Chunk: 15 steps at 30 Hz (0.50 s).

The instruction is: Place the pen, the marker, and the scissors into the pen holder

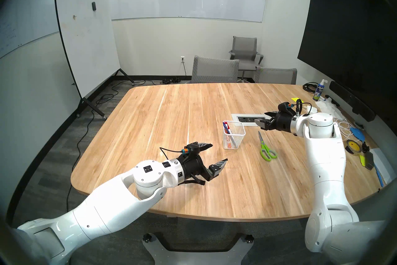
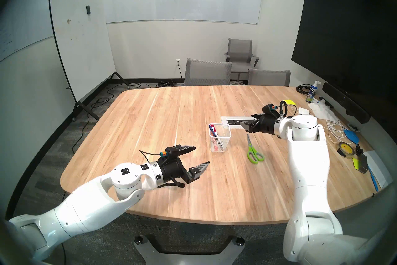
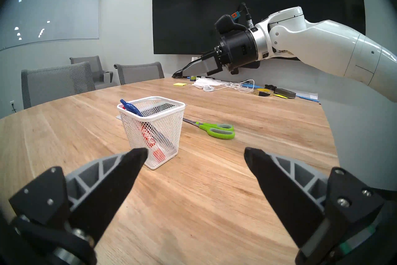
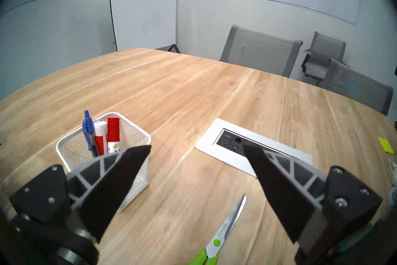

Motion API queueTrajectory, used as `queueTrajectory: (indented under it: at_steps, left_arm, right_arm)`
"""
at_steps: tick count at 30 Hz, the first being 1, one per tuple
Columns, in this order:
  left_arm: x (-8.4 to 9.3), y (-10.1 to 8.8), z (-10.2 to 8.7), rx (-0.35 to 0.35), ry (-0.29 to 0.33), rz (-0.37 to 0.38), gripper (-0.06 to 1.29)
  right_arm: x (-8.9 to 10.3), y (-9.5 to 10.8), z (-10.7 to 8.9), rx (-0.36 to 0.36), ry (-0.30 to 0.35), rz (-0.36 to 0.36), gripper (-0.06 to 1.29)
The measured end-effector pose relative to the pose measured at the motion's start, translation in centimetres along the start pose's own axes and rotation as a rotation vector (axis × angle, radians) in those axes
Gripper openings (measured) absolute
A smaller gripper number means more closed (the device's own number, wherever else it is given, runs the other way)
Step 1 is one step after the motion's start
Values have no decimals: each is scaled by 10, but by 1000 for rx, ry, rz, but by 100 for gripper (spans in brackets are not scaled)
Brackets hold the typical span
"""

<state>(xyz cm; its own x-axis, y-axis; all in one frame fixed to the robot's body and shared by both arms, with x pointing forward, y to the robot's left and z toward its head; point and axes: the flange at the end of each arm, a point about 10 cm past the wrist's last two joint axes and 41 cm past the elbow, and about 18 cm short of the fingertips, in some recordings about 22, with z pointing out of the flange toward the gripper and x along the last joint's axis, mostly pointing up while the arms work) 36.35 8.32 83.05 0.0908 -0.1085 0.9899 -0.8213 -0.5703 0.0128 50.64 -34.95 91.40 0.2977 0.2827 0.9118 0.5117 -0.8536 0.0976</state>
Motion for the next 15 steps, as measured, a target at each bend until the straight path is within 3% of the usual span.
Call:
queueTrajectory:
  at_steps: [9,15]
  left_arm:
    - [-1,0,-1,4,8,0,121]
    - [-3,1,-1,11,12,-3,121]
  right_arm:
    - [6,-6,-6,20,-71,-19,120]
    - [-3,-11,-9,-2,-140,-13,120]
